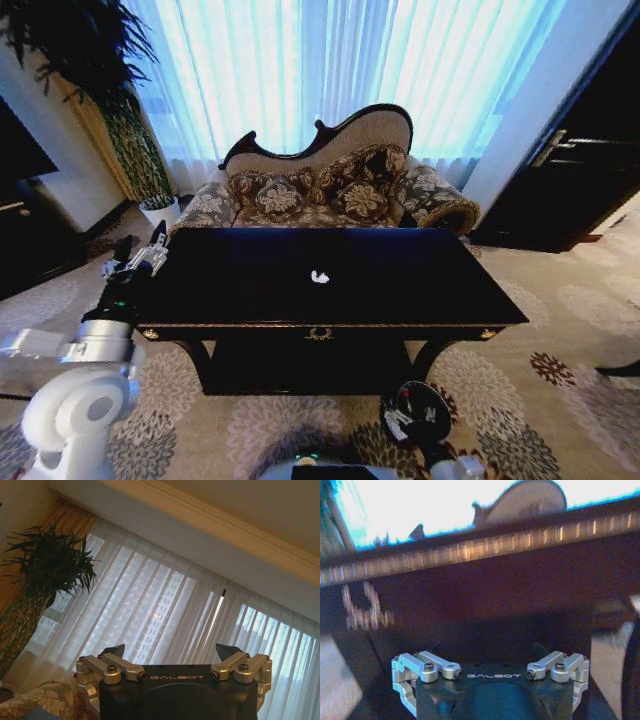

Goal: Move to the front of the table and place the trash on the table into the trash bin.

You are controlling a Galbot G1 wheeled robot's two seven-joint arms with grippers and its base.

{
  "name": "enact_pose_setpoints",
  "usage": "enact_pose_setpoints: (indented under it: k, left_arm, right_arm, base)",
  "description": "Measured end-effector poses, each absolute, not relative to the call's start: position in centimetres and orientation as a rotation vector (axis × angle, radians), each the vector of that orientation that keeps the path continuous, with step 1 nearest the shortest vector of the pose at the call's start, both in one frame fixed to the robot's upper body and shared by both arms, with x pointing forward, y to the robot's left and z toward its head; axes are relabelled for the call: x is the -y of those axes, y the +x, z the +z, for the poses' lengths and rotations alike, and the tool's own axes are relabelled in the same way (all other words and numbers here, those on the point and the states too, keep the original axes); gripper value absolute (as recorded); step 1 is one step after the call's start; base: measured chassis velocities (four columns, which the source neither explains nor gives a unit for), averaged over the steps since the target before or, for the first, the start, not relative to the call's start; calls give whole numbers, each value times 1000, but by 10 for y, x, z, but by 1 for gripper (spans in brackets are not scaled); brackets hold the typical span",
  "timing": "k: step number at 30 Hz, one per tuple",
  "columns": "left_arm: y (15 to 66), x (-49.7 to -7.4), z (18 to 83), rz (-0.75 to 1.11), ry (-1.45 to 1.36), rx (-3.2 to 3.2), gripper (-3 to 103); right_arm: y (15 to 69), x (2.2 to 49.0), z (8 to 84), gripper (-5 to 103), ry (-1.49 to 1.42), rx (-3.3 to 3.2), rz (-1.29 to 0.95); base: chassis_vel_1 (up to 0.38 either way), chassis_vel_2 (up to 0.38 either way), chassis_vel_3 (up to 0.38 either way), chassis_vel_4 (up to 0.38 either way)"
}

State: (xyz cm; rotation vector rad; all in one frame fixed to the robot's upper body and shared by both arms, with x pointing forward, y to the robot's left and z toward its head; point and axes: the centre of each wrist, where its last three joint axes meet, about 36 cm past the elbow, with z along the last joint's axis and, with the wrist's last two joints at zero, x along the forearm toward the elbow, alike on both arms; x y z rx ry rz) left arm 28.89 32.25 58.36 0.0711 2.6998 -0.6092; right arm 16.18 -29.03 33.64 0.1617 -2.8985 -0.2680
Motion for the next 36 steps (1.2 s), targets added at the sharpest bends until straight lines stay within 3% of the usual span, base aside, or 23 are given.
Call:
enact_pose_setpoints:
  k: [11, 21, 30, 36]
  left_arm:
    - [288, -327, 580, -606, 46, -2714, 100]
    - [291, -327, 575, -643, 45, -2717, 100]
    - [291, -326, 576, -653, 57, -2711, 100]
    - [291, -324, 575, -657, 68, -2712, 100]
  right_arm:
    - [202, 283, 444, 100, 109, 3010, -515]
    - [216, 272, 515, 100, 104, 3075, -531]
    - [252, 280, 547, 100, 84, 3190, -396]
    - [268, 275, 560, 100, 101, 3204, -419]
  base:
    - [0, 0, 0, 0]
    - [0, 0, 0, 0]
    - [0, 0, 0, 0]
    - [0, 0, 0, 0]
